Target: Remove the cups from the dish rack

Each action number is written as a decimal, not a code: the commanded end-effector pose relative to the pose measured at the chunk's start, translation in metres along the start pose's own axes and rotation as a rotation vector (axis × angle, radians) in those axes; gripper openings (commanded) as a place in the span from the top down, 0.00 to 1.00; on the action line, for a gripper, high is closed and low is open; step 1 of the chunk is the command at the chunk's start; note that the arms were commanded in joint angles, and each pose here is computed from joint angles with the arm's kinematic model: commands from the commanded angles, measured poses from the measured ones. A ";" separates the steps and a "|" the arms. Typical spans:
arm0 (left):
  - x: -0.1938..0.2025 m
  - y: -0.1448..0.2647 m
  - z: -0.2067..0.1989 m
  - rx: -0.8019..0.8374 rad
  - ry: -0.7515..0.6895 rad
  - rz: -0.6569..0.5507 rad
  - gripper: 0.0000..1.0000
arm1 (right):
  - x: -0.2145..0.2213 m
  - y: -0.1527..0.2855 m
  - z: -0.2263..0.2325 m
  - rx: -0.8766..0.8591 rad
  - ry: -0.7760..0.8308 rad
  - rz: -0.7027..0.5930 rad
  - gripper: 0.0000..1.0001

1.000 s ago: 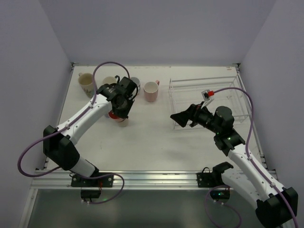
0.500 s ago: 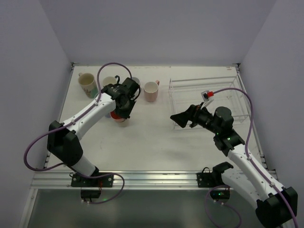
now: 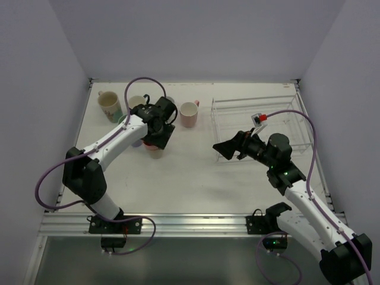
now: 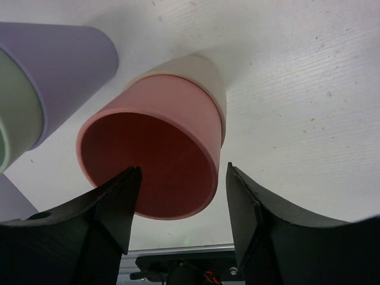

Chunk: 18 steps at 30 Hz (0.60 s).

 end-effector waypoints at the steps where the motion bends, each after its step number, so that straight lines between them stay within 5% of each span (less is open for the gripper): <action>1: -0.021 0.020 0.016 -0.069 0.040 -0.102 0.34 | -0.006 0.000 0.005 -0.025 0.034 -0.034 0.01; 5: -0.034 0.042 0.025 -0.103 0.075 -0.195 0.00 | -0.007 0.000 0.006 -0.023 0.042 -0.040 0.01; 14: -0.065 0.138 0.062 -0.207 0.243 -0.584 0.00 | -0.025 0.016 0.021 0.002 0.092 -0.122 0.01; 18: -0.045 0.221 0.083 -0.205 0.384 -0.978 0.00 | -0.042 0.035 0.040 0.021 0.123 -0.204 0.01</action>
Point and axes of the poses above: each gripper's point midway between its finger pads, its own y axis back along the fingers, its own z axis along the line the jaws close on, x = y × z, the point moved 5 cm from there along y, back along the fingers, and after that the axes turned 8 degrees about -y, right-handed, at the moved point
